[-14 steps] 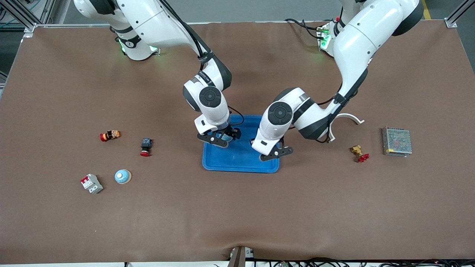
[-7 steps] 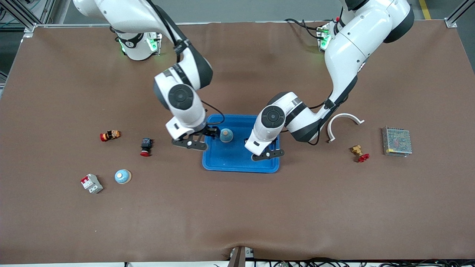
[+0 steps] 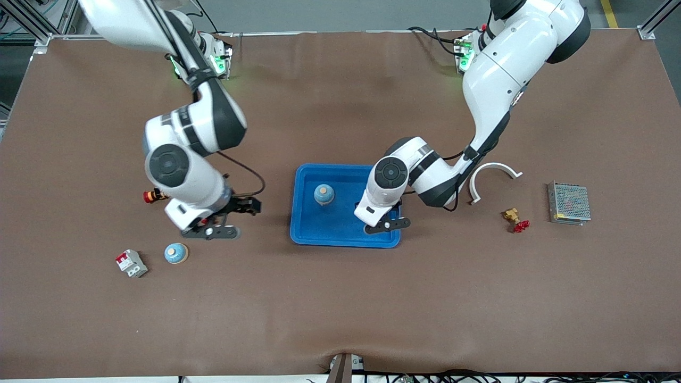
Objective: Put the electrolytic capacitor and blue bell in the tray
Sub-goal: 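Reach the right gripper to the second bell while the left gripper withdraws, then grasp the second bell with the right gripper while the left arm returns to rest, then lift the second bell and carry it toward the tray with the right gripper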
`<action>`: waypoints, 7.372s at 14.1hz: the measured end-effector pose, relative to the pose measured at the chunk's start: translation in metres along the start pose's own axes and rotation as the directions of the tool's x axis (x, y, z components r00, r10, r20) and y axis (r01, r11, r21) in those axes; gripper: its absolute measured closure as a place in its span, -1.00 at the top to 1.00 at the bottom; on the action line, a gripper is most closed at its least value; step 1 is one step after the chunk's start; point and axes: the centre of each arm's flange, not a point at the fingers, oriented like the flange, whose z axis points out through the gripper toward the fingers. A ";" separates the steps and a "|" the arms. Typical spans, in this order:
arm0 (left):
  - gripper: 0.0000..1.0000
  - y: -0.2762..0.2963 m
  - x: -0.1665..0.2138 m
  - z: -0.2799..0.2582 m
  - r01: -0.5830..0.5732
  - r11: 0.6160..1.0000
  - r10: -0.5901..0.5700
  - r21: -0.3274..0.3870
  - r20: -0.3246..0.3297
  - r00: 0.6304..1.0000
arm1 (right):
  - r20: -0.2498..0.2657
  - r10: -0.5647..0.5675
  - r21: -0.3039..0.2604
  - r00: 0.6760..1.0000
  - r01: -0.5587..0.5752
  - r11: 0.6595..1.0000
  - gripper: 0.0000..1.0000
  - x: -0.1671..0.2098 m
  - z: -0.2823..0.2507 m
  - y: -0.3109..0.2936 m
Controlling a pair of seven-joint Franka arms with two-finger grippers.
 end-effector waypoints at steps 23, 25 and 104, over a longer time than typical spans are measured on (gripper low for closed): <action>1.00 -0.074 0.085 -0.187 0.083 0.995 -0.090 -0.046 -0.161 0.983 | -0.045 -0.510 -0.018 0.859 0.509 0.860 1.00 0.064 0.112 0.207; 1.00 -0.096 0.094 -0.210 0.085 0.996 -0.089 -0.035 -0.167 0.982 | -0.048 -0.521 -0.020 0.852 0.520 0.854 1.00 0.065 0.121 0.206; 1.00 -0.378 0.021 -0.461 -0.128 0.989 0.129 0.080 -0.014 0.992 | -0.025 0.132 0.129 0.991 -0.128 0.983 0.37 -0.001 0.079 -0.149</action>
